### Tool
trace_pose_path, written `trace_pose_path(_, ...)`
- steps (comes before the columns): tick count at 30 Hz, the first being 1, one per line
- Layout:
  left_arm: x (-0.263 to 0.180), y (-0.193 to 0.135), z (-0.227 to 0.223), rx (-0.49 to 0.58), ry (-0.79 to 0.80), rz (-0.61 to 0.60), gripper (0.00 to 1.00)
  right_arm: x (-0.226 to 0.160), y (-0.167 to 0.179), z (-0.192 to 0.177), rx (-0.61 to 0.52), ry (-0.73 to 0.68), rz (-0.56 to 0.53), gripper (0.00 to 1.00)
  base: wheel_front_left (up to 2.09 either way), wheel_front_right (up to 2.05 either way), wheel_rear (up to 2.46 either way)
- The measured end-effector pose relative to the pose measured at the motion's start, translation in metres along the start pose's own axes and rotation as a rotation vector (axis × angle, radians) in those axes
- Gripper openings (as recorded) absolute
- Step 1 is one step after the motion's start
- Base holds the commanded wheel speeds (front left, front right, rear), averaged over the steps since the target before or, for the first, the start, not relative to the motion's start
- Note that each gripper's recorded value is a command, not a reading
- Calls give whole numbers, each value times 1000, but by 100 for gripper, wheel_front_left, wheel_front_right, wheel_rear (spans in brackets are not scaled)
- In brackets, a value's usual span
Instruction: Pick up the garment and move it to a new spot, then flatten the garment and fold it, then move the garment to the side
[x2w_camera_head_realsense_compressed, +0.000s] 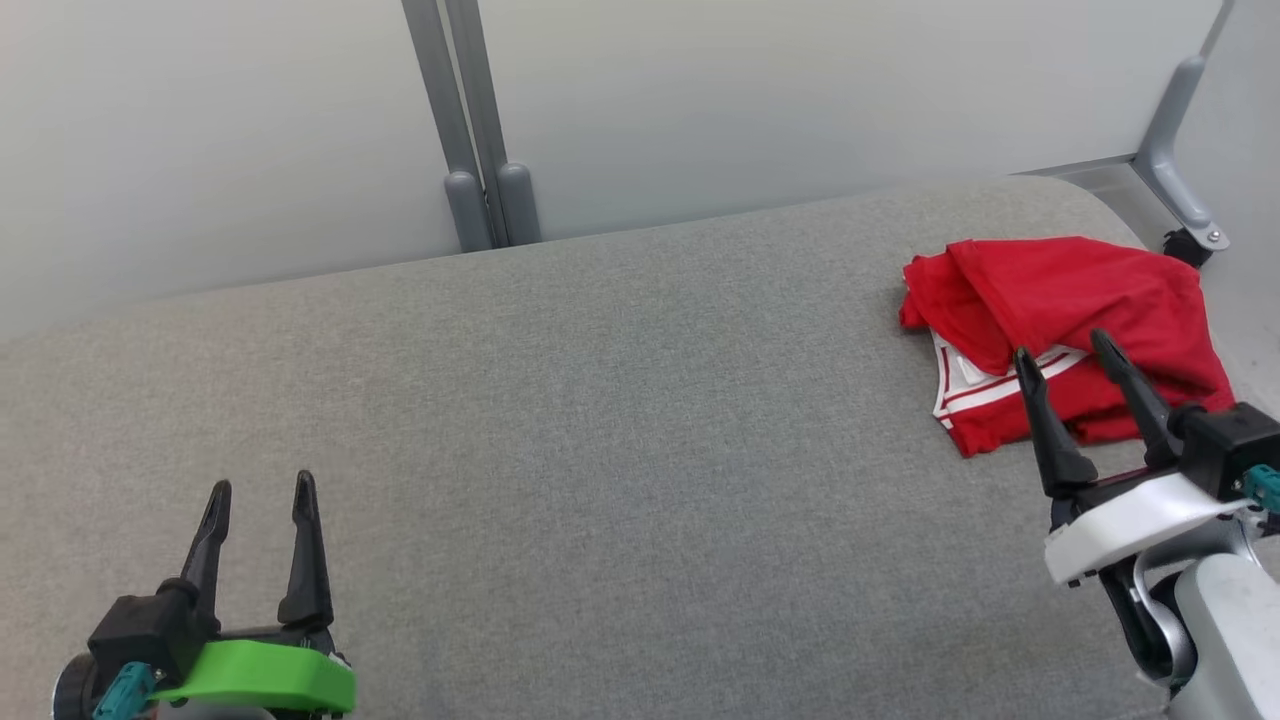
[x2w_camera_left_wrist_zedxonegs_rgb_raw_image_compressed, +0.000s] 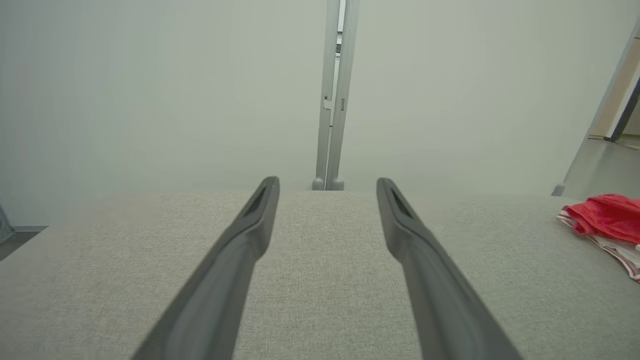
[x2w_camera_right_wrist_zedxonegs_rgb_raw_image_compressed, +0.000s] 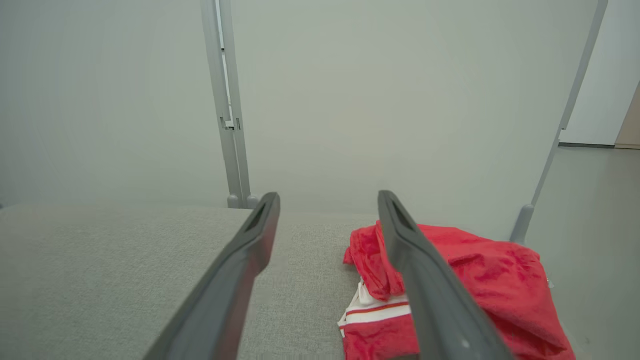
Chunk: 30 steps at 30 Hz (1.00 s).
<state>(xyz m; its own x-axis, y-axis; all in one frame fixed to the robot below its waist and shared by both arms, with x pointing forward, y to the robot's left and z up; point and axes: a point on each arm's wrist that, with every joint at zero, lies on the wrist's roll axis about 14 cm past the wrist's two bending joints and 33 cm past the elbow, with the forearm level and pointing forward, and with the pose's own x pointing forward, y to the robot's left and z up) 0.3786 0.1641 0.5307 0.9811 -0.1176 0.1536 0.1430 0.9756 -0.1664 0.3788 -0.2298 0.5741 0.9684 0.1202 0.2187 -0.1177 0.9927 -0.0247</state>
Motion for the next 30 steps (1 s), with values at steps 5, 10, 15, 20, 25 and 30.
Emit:
trace_pose_path(5,-15,9,-16,-1,50,38,100,-12,16,-17,38,34,1,100,0,0,0)
trace_pose_path(10,-18,16,-19,9,62,59,100,-14,23,-23,58,45,-4,100,0,0,0)
trace_pose_path(15,-21,20,-21,7,67,72,100,-13,31,-24,71,43,9,100,0,0,0)
trace_pose_path(20,-22,21,-23,12,74,74,100,-11,36,-24,70,44,25,100,0,0,0)
trace_pose_path(25,-23,20,-24,14,76,74,100,-9,38,-23,65,43,38,100,0,0,0)
trace_pose_path(30,-24,21,-23,16,74,78,100,-8,39,-23,66,44,41,100,0,0,0)
